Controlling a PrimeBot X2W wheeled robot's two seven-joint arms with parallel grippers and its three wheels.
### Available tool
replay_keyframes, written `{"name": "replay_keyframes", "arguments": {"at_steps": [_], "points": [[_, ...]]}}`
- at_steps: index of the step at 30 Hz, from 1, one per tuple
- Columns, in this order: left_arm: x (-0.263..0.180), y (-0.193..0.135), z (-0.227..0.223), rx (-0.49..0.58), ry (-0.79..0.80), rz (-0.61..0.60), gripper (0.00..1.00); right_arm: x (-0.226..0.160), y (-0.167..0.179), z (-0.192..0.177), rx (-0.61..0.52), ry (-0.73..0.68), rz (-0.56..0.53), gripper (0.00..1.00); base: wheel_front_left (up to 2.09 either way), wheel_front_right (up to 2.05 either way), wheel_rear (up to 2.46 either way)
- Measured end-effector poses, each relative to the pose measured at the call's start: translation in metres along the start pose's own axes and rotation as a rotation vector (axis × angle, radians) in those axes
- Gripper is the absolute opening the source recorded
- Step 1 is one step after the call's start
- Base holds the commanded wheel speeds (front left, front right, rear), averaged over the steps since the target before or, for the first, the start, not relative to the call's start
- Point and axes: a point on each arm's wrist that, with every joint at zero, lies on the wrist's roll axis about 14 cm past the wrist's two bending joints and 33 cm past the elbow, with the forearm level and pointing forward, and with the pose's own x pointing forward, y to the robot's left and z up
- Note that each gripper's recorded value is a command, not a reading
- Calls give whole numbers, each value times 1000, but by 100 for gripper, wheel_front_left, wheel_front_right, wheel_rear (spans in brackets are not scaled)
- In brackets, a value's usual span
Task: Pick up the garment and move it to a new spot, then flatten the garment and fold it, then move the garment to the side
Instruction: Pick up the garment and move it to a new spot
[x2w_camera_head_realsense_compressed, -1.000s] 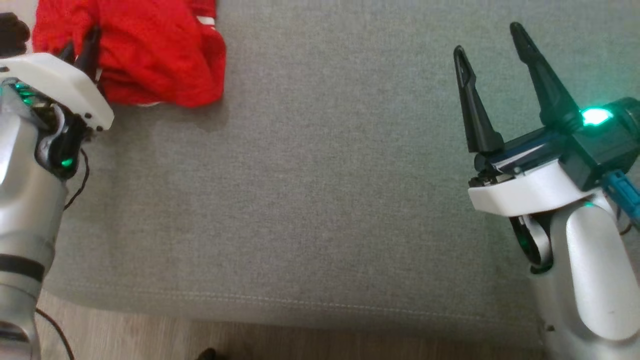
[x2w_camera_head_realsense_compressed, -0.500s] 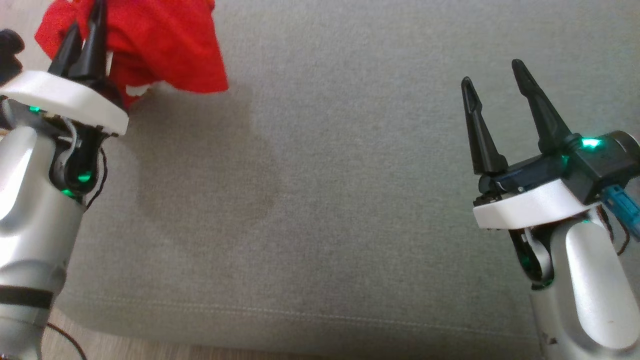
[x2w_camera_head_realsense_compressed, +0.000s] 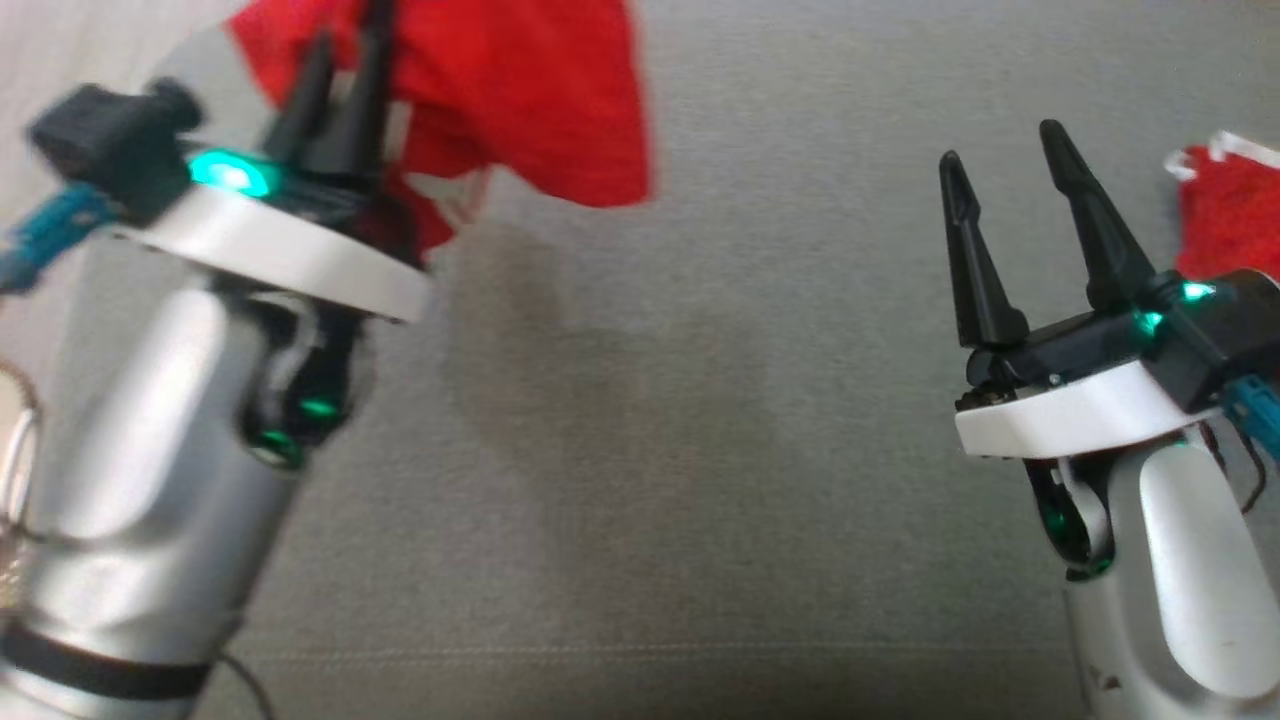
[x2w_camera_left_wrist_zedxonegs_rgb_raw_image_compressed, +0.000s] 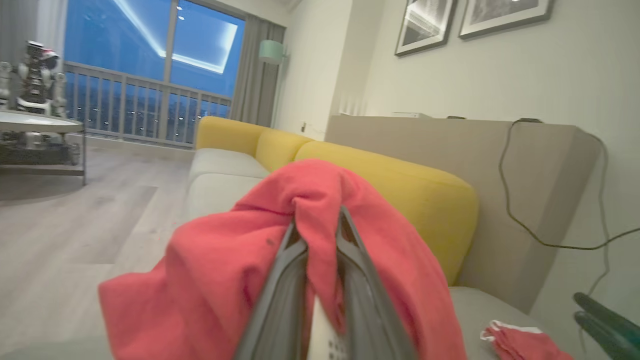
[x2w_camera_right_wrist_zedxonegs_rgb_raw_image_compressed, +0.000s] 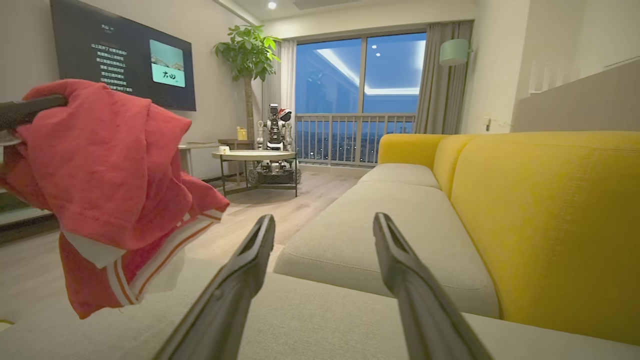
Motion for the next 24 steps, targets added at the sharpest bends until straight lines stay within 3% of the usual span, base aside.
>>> {"name": "replay_keyframes", "arguments": {"at_steps": [8,13,14,15,16,21,24], "points": [[27,-77,-49,-157,68,-104,0,-18,-32,14,-35,-19,-87,100,0,0,0],[26,-112,-113,-139,207,-147,0,-28,-52,19,-68,-17,-137,100,0,0,0],[24,-119,-125,-144,236,-155,37,-30,-55,19,-71,-14,-146,100,0,0,0],[23,-126,-135,-150,260,-168,82,-32,-58,19,-75,-10,-154,100,0,0,0],[21,-134,-143,-165,282,-189,100,-34,-61,18,-79,-6,-163,100,0,0,0],[15,-156,-157,-201,319,-258,100,-38,-66,16,-86,2,-177,100,0,0,0],[17,-150,-147,-185,287,-240,100,-35,-62,17,-80,-6,-168,100,0,0,0]]}}
